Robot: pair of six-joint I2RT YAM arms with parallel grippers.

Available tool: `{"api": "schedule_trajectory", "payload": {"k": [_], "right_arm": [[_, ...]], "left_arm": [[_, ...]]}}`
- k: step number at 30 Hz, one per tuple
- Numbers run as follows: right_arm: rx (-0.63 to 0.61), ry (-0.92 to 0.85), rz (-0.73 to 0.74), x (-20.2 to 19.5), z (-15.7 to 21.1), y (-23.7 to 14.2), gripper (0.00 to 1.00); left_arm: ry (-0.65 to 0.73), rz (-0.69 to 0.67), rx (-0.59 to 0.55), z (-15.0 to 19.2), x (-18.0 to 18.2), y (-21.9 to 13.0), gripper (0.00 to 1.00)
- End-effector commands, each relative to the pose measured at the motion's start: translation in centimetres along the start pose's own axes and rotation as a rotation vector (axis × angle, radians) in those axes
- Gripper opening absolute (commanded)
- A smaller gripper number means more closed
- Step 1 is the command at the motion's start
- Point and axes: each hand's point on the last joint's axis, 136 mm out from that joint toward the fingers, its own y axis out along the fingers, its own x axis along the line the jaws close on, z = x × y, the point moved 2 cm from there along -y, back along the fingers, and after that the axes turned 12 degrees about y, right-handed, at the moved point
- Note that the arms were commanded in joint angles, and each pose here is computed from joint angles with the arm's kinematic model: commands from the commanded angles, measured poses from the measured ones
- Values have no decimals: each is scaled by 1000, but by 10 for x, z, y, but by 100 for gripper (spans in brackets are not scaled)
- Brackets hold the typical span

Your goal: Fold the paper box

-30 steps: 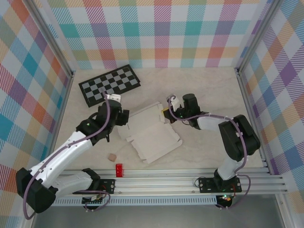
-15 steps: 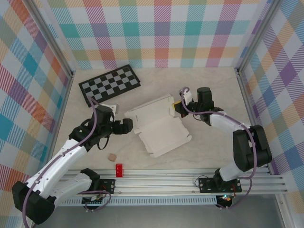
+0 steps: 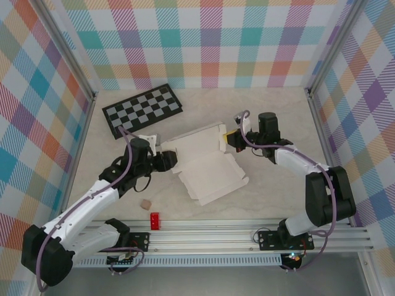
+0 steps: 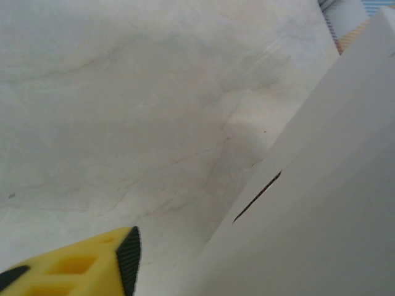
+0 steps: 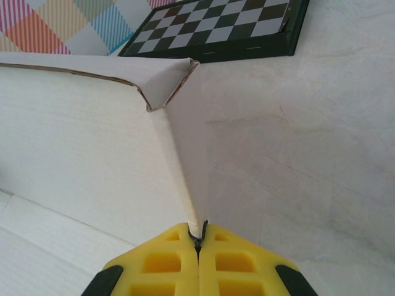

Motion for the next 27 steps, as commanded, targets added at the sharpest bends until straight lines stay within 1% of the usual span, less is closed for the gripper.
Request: {"api": "schedule_trajectory", "payload": {"k": [1,2,5,8,9,11,13,16,20,23,27], "right_arm": [[-33,10,-60,13,-16,-3,0],[-35,15,-60,13,-16,-3,0],[-37,36,-33,10,-16,-2,0],[-35,65,45,1,-14,0,0],[-32,65,68,0,-12,0,0],[-23,66,103,-1,-8,3,0],[-10,82,171,-6,-2,6,0],[5,95,261,-8,6,11,0],[13,133,332,-10,16,17,0],[10,184,397,-17,25,19,0],[60,236,556,-34,46,21,0]], "left_arm": [[22,57,-76,-17,-16,4,48],[27,59,-70,-17,-18,7,45],[55,41,-37,-15,-24,14,33],[94,-47,5,-14,-23,18,21],[105,-88,21,-14,-20,20,15],[119,-156,61,-10,-15,22,0],[125,-212,76,-10,-13,24,0],[131,-254,94,-11,-17,28,0],[166,-294,133,-8,-23,40,0],[171,-283,154,-4,-27,47,0],[145,-210,149,0,-38,53,0]]}}
